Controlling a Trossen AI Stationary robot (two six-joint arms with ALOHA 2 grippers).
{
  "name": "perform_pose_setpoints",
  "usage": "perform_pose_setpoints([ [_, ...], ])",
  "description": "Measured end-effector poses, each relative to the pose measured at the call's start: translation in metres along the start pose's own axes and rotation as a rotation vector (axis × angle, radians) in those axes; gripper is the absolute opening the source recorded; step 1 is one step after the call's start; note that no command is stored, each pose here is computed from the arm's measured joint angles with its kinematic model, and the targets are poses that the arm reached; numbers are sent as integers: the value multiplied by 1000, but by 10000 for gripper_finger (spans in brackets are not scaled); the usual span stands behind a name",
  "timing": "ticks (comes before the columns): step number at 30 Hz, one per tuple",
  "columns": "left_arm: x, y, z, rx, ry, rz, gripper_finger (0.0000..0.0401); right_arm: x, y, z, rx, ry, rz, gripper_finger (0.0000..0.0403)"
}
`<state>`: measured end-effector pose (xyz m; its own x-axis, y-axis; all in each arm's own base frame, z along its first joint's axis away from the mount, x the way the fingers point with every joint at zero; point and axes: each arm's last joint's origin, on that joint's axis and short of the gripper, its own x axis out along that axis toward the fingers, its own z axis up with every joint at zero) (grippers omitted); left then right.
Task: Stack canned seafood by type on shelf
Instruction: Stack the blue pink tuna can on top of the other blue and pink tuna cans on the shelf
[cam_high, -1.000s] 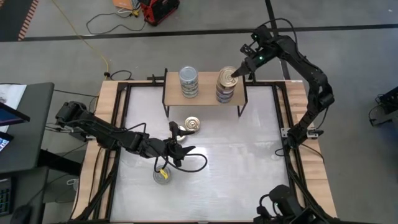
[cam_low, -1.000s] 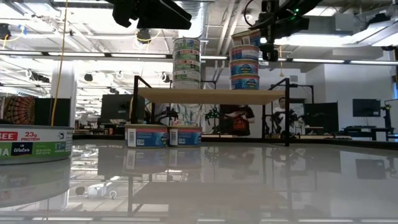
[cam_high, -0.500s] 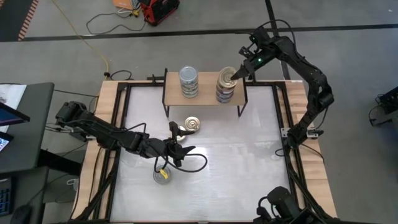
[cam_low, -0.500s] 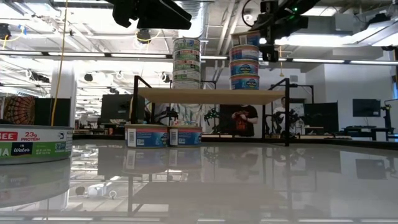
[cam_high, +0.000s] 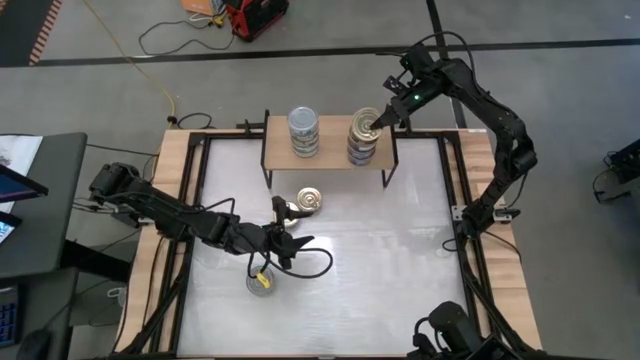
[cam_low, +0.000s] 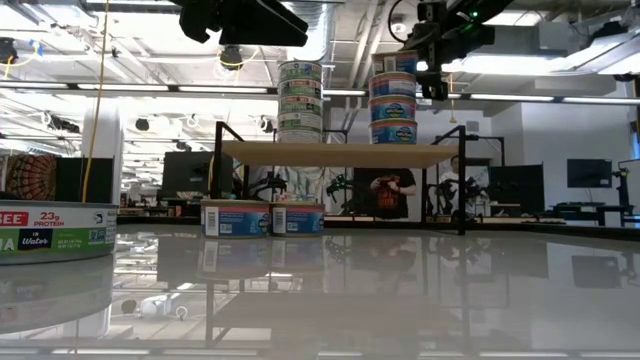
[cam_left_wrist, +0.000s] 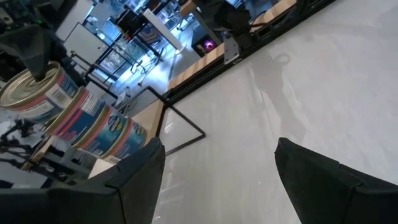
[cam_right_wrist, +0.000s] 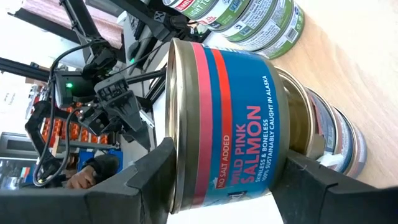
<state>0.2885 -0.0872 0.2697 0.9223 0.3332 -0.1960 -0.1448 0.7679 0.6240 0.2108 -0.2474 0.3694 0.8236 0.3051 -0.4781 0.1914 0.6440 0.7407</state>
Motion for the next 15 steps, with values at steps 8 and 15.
perform_pose_setpoints([
  [8,-3,-7,2,34,-41,-97,293,0,0,0,3,3,-2,256],
  [15,-6,2,0,-52,-123,-333,293,1,1,-1,-10,7,-9,256],
])
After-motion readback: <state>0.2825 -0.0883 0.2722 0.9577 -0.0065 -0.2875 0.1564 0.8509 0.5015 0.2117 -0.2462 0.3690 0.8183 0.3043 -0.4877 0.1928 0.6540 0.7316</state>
